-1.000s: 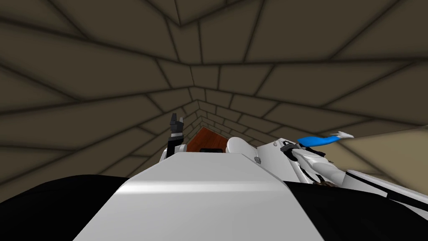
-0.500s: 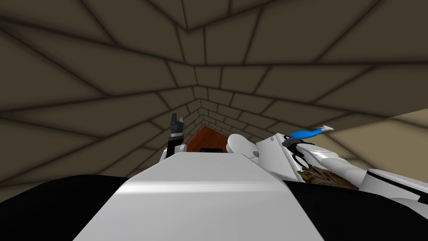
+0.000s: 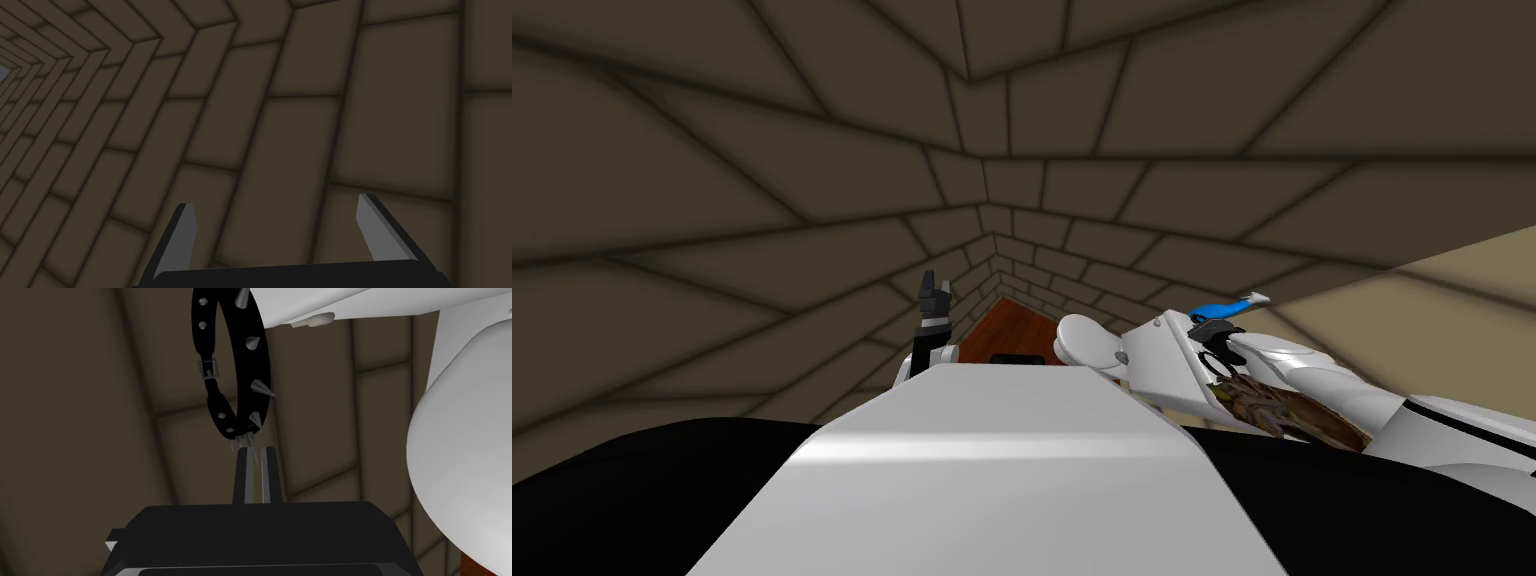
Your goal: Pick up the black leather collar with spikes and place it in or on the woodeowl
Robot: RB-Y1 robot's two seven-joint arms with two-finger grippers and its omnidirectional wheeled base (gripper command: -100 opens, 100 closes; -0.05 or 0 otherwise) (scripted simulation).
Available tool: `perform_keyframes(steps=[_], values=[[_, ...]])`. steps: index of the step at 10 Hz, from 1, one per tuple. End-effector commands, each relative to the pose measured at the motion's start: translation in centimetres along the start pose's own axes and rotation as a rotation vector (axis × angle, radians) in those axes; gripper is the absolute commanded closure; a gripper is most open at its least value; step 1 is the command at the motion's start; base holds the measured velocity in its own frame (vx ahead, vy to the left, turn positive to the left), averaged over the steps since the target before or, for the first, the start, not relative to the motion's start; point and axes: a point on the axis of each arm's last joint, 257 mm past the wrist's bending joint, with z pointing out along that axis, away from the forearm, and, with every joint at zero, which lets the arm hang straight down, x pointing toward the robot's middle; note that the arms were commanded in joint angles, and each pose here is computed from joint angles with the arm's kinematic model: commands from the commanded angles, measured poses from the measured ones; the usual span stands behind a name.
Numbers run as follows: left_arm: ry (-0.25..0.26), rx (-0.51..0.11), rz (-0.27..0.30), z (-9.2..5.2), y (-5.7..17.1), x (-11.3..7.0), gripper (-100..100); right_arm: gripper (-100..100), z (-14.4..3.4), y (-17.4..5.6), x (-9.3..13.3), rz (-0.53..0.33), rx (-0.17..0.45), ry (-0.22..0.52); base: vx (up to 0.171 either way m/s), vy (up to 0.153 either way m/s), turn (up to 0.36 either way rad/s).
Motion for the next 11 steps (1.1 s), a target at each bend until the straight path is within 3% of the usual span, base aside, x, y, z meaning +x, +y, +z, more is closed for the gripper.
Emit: perform_keyframes(steps=[1, 4, 7, 9, 10, 11], values=[[0.000, 0.000, 0.000, 0.0, 0.0, 0.0, 0, 100, -0.3, -0.7, -0.7, 0.000, 0.000, -0.017, -0.177, 0.019, -0.019], [0.000, 0.000, 0.000, 0.0, 0.0, 0.0, 0, 100, -0.8, -3.0, -2.8, 0.024, 0.003, -0.068, -0.159, 0.001, -0.047], [0.000, 0.000, 0.000, 0.0, 0.0, 0.0, 0, 100, -1.5, -4.6, -4.8, 0.069, -0.009, -0.120, -0.246, -0.044, -0.086], [0.000, 0.000, 0.000, 0.0, 0.0, 0.0, 0, 100, -1.8, -4.4, -5.6, 0.091, -0.034, -0.145, -0.256, -0.119, -0.113], [0.000, 0.000, 0.000, 0.0, 0.0, 0.0, 0, 100, -1.9, -3.2, -5.9, 0.099, -0.062, -0.154, -0.198, -0.121, -0.130], [0.000, 0.000, 0.000, 0.0, 0.0, 0.0, 0, 100, -1.8, -3.9, -5.7, 0.093, -0.043, -0.147, -0.084, -0.049, -0.040]])
